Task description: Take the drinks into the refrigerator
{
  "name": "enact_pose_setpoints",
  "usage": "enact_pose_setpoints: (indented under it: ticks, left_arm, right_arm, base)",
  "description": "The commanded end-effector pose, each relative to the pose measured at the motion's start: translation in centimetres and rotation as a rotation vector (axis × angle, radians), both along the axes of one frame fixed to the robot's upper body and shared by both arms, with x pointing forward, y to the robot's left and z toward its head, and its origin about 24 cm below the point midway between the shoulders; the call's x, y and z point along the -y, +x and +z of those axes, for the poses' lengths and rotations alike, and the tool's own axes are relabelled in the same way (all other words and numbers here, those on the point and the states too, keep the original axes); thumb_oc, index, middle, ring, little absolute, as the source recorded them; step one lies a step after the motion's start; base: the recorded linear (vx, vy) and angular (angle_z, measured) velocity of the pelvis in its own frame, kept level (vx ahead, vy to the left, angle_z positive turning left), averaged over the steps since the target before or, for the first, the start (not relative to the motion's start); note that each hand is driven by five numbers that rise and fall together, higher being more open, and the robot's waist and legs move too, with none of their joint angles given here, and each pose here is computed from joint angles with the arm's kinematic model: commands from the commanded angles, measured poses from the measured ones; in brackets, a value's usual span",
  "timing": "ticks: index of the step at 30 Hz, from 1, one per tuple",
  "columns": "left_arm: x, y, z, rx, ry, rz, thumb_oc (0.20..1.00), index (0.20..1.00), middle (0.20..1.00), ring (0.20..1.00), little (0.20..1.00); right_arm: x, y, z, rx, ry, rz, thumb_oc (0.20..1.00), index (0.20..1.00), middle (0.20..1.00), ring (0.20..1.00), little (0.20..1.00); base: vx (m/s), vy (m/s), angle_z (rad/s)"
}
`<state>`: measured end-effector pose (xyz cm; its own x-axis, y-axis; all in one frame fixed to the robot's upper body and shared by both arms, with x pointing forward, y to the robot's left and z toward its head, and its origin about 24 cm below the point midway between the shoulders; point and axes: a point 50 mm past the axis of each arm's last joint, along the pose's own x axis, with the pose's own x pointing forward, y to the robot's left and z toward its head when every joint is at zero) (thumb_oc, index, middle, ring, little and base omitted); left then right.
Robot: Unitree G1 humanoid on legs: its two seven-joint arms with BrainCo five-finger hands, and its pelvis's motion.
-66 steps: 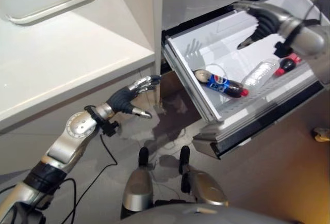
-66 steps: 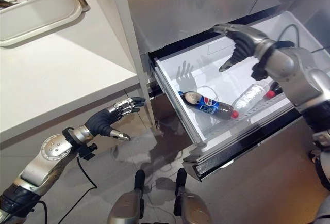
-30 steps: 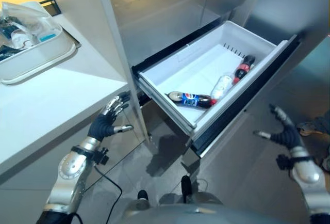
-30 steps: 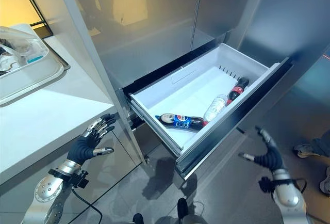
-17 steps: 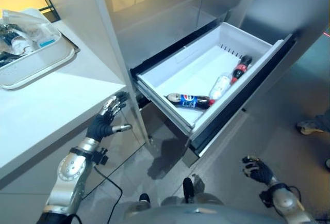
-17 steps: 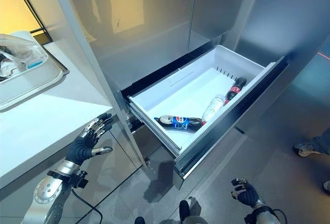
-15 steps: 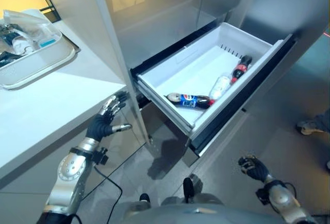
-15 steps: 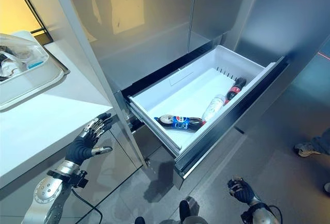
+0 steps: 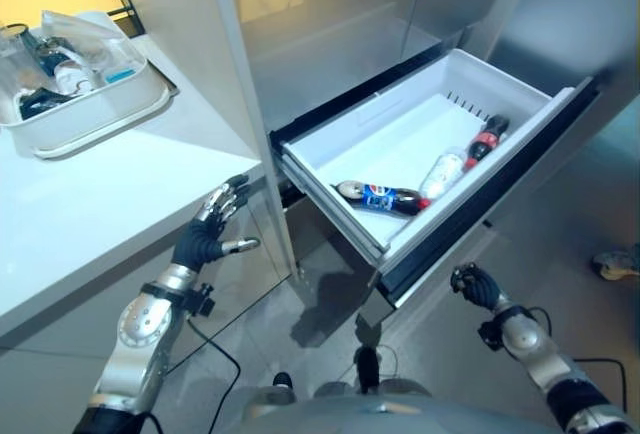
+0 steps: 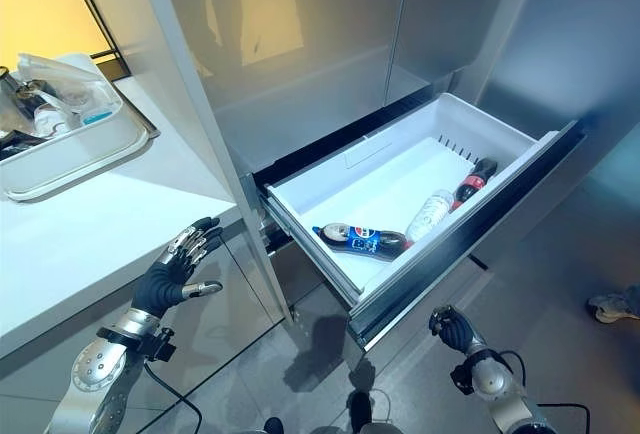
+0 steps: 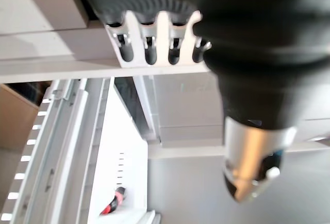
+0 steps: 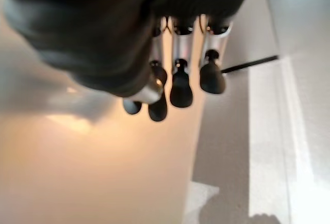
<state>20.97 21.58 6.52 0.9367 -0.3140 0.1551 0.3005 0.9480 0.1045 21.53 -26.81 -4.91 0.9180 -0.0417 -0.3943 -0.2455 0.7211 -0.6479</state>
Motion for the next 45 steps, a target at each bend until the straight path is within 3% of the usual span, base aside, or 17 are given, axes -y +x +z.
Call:
enact_pose_setpoints:
  ticks: [1, 9, 14, 22, 28, 34, 38, 45]
  left_arm:
    - [0.7, 0.9, 1.9, 0.103, 0.025, -0.066, 1.0, 1.0, 1.0, 1.0, 1.0]
    - [1.3, 0.9, 2.0, 0.091, -0.003, -0.118, 1.0, 1.0, 1.0, 1.0, 1.0]
    - [1.9, 0.9, 2.2, 0.089, -0.022, -0.165, 1.0, 1.0, 1.0, 1.0, 1.0]
    - [2.5, 0.8, 3.2, 0.108, -0.084, -0.219, 1.0, 1.0, 1.0, 1.0, 1.0]
    - [2.3, 1.1, 3.6, 0.128, -0.09, -0.196, 1.0, 1.0, 1.0, 1.0, 1.0]
    - [1.9, 0.9, 3.7, 0.14, -0.093, -0.166, 1.0, 1.0, 1.0, 1.0, 1.0]
    - [1.1, 0.7, 3.5, 0.156, -0.073, -0.095, 1.0, 1.0, 1.0, 1.0, 1.0]
    - [0.3, 0.2, 3.1, 0.161, -0.051, -0.021, 1.0, 1.0, 1.0, 1.0, 1.0]
  right_arm:
    - [-0.6, 4.4, 3.9, 0.166, -0.053, 0.077, 0.2, 0.2, 0.2, 0.2, 0.2]
    - [-1.6, 7.7, 6.3, 0.203, -0.101, 0.152, 0.2, 0.2, 0.2, 0.2, 0.2]
    - [-4.7, 11.0, 9.7, 0.286, -0.101, 0.293, 0.2, 0.2, 0.2, 0.2, 0.2]
    - [-12.8, 16.5, 20.7, 0.609, -0.175, 0.54, 0.2, 0.2, 0.2, 0.2, 0.2]
    - [-18.0, 15.7, 24.3, 0.758, -0.147, 0.703, 0.2, 0.2, 0.2, 0.2, 0.2]
    - [-16.1, 14.9, 20.4, 0.644, -0.056, 0.642, 0.2, 0.2, 0.2, 0.2, 0.2]
    - [-10.9, 12.1, 12.5, 0.435, 0.104, 0.415, 0.2, 0.2, 0.2, 0.2, 0.2]
    - [-5.7, 7.0, 5.5, 0.249, 0.148, 0.17, 0.2, 0.2, 0.2, 0.2, 0.2]
  base:
    - [0.02, -0.01, 0.12]
    - [0.02, -0.01, 0.06]
    - [0.02, -0.011, 0.04]
    - [0.0, -0.019, 0.08]
    - [-0.01, 0.003, 0.1]
    - [-0.02, 0.005, 0.12]
    - [-0.03, 0.014, 0.12]
    - [0.0, 0.002, -0.02]
